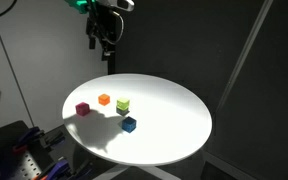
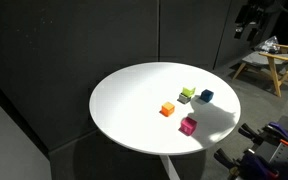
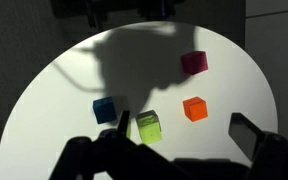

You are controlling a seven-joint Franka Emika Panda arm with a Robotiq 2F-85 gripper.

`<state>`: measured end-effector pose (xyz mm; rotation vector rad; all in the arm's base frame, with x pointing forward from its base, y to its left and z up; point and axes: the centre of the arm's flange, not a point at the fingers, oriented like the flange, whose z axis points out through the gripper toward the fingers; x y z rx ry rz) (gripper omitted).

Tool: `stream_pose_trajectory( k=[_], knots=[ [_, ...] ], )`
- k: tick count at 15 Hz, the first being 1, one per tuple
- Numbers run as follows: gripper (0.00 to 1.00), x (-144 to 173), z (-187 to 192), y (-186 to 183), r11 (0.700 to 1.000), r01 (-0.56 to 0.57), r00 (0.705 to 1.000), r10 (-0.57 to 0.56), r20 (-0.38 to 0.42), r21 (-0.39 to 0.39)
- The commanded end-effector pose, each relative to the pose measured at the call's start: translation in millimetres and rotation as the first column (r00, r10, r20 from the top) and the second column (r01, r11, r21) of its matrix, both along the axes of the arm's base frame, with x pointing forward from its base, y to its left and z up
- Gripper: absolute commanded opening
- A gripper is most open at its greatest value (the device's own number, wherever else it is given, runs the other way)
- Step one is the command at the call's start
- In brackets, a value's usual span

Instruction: Put the orange block on the yellow block

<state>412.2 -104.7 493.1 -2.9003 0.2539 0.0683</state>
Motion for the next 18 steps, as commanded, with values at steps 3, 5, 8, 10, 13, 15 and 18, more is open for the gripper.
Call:
stream_pose_trajectory(
  k=[3,5,8,10,13,15,18],
  knots=[
    [1.0,-0.1,1.3,-0.1,1.0,0.0,1.0,0.0,0.003,0.0],
    [1.0,-0.2,1.4,-0.2,1.0,0.0,1.0,0.0,0.003,0.0],
    [1.0,0.8,0.4,4.8,1.0,0.004,1.0,-0.004,0.009,-0.028],
    [1.0,4.7,0.1,11.7,0.998,0.002,1.0,-0.001,0.014,-0.057],
    [1.0,13.6,1.2,25.3,0.995,-0.01,0.999,0.013,0.029,-0.101],
    [1.0,19.1,0.9,35.2,0.99,-0.01,0.999,0.016,0.047,-0.138],
    [1.0,28.1,-2.3,50.6,0.981,-0.006,0.997,0.021,0.078,-0.195]
  ],
)
